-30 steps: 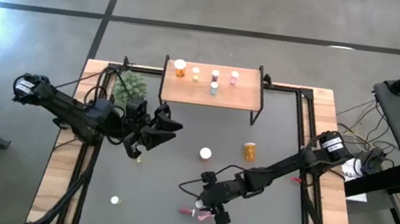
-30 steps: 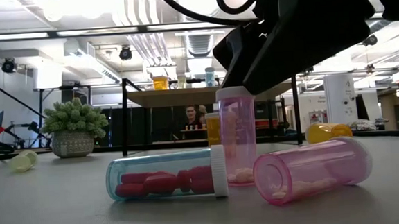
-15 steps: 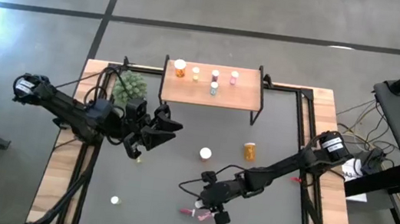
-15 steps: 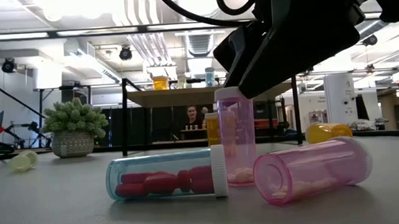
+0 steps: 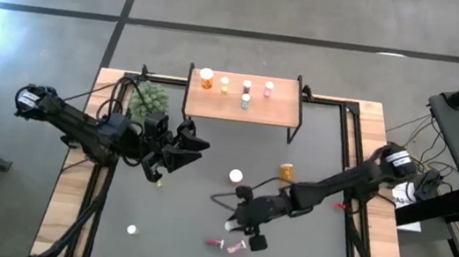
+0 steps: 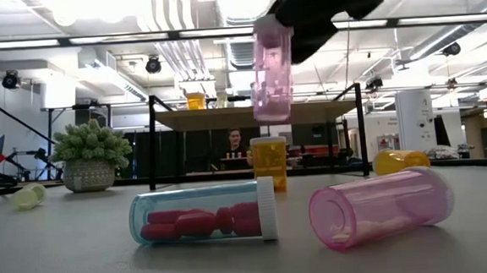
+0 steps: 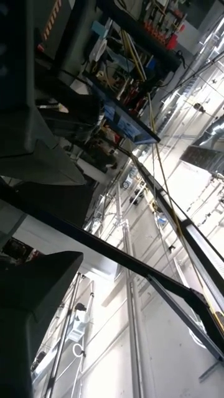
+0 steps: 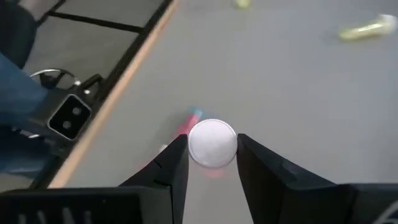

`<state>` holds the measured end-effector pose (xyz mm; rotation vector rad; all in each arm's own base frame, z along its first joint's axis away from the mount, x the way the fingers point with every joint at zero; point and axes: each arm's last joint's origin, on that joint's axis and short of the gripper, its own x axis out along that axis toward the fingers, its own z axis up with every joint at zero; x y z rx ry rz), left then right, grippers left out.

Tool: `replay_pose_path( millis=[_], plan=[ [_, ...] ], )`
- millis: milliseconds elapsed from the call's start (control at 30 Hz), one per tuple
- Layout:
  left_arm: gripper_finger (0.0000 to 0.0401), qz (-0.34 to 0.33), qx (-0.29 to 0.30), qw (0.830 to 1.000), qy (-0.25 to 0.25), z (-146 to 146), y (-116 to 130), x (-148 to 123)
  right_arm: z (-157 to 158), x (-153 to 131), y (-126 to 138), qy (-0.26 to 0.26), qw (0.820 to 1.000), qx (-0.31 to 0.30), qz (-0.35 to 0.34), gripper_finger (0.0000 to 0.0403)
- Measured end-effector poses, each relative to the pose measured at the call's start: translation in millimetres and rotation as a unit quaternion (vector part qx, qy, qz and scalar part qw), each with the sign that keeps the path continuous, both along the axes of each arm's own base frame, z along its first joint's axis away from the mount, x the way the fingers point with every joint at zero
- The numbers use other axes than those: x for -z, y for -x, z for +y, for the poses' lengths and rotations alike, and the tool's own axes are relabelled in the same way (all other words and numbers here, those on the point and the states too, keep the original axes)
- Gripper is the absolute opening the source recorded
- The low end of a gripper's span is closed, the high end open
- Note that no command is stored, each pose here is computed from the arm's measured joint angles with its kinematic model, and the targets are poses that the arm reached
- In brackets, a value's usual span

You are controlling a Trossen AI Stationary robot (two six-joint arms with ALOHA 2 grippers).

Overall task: Pick and place medicine bottles onto shelf by color
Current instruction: Put the top pink pill bottle on the shelf aligned with the other pink pill bottle

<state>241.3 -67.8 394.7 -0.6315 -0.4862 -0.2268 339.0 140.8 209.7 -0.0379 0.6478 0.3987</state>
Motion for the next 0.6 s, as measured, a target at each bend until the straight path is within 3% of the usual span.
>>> replay_pose_path(
  millis=[167, 333, 500, 600],
  plan=[
    [0.0169, -0.001, 0.000, 1.000, 0.001, 0.3, 0.7, -0.6, -34.8, -29.4, 16.5, 0.043, 0.995, 0.087, 0.017, 0.0116],
    [0.0169, -0.009, -0.004, 1.000, 0.003, 3.7, 5.2, -4.5, -75.4, -66.5, 37.3, 0.042, 0.978, 0.203, 0.000, 0.0112],
    [0.0169, -0.027, -0.039, 0.999, -0.012, 12.2, 14.6, -12.6, -116.1, -94.0, 57.3, 0.046, 0.936, 0.346, -0.036, 0.0116],
    [0.0169, -0.044, -0.069, 0.996, -0.040, 18.5, 24.3, -20.0, -137.9, -103.1, 64.6, 0.044, 0.901, 0.428, -0.058, 0.0117]
  ],
)
